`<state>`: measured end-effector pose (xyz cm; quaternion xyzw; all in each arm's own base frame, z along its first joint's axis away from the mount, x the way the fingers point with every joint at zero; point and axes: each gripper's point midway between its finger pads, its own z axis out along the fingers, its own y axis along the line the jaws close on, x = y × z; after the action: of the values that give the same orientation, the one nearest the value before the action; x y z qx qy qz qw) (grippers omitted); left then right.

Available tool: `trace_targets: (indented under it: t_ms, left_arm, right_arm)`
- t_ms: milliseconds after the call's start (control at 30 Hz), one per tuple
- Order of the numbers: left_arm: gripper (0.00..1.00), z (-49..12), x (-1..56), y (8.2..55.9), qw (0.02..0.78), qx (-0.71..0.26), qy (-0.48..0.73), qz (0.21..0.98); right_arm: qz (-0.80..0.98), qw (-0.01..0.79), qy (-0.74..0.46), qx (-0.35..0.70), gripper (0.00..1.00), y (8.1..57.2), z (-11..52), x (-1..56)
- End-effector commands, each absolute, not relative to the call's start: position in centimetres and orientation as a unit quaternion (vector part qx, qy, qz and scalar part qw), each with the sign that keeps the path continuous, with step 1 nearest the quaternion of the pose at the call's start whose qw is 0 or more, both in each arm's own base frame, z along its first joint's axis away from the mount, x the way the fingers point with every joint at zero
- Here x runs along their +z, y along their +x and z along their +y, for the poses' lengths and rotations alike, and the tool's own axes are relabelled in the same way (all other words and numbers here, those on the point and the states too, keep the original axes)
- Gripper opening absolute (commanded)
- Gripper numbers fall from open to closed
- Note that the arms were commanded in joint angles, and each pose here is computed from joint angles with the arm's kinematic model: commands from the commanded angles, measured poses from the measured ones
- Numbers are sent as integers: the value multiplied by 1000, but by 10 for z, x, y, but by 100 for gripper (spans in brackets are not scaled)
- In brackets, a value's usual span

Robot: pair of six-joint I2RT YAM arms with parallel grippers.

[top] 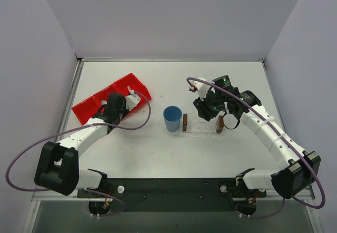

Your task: Prepare toiletry sets of a toothbrush and toothpaste on the tray

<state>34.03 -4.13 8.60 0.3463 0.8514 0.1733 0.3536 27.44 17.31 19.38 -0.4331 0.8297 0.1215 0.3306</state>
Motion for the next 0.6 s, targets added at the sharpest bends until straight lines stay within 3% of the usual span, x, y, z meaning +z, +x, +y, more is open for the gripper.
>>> trace_targets:
  t_ms: [0,300,567]
  left_arm:
    - [0,-47,136,356,408,177,321,836]
    - [0,-38,202,369,461,215,292,810]
    - [0,-36,221,369,468,218,288,807]
  right_arm:
    - [832,331,-425,130,38,276,174,194]
    - [833,335,-421,132,38,276,173,196]
    - [832,333,-422,135,38,275,174,196]
